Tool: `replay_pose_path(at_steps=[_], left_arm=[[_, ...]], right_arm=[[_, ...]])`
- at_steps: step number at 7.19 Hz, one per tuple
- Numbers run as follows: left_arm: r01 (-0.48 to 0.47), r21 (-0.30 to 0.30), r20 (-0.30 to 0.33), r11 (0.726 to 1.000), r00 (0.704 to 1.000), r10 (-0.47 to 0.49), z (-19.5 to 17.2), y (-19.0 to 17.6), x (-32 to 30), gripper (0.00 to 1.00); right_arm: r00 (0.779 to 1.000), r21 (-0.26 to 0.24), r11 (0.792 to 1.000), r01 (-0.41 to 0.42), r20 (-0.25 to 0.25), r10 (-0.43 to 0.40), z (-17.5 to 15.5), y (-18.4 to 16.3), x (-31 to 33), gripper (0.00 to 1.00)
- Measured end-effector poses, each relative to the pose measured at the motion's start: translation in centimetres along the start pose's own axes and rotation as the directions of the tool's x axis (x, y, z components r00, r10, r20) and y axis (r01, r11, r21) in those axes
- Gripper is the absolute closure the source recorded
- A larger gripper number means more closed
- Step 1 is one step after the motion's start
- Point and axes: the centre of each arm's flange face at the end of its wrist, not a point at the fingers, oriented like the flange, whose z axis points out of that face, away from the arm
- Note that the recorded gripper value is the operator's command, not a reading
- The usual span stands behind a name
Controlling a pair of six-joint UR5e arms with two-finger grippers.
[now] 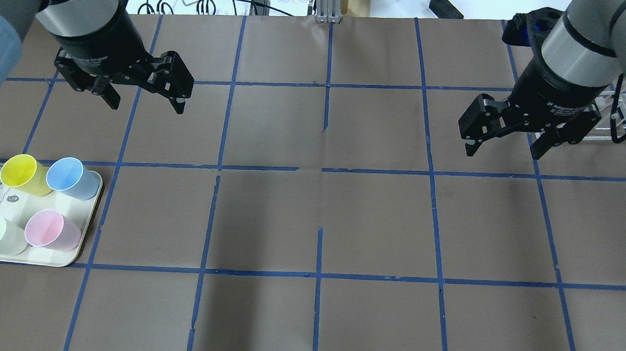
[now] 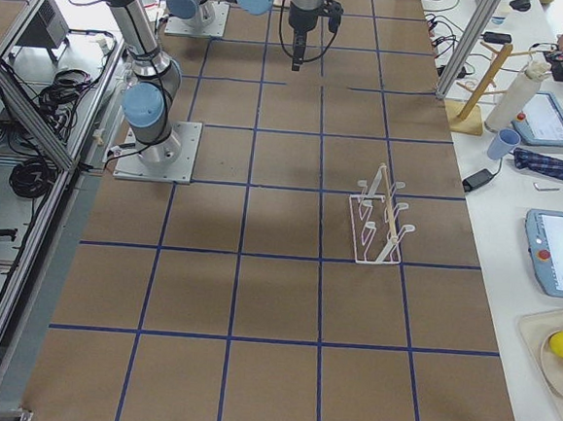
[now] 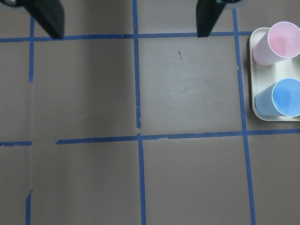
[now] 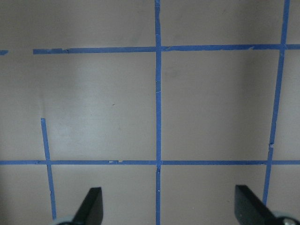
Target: Transfer IKEA cup to right arm and place on rack
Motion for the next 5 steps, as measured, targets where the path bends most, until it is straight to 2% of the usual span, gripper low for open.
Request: replay_pose_path(at_steps=[3, 5], left_arm=[[0.004, 0.000, 0.002, 1.000, 1.000, -0.004, -0.58, 0.14, -0.02, 0.00], [0.005, -0.048, -0.003, 0.999, 1.000, -0.005, -0.03, 0.77, -0.14, 0.00]], right_arm=[[1.000, 0.006, 1.000, 0.008, -0.001, -0.008, -0.08, -0.01, 0.00, 0.00], [1.000, -0.006, 1.000, 0.004, -0.004, -0.004, 0.21, 0.12, 0.00, 0.00]])
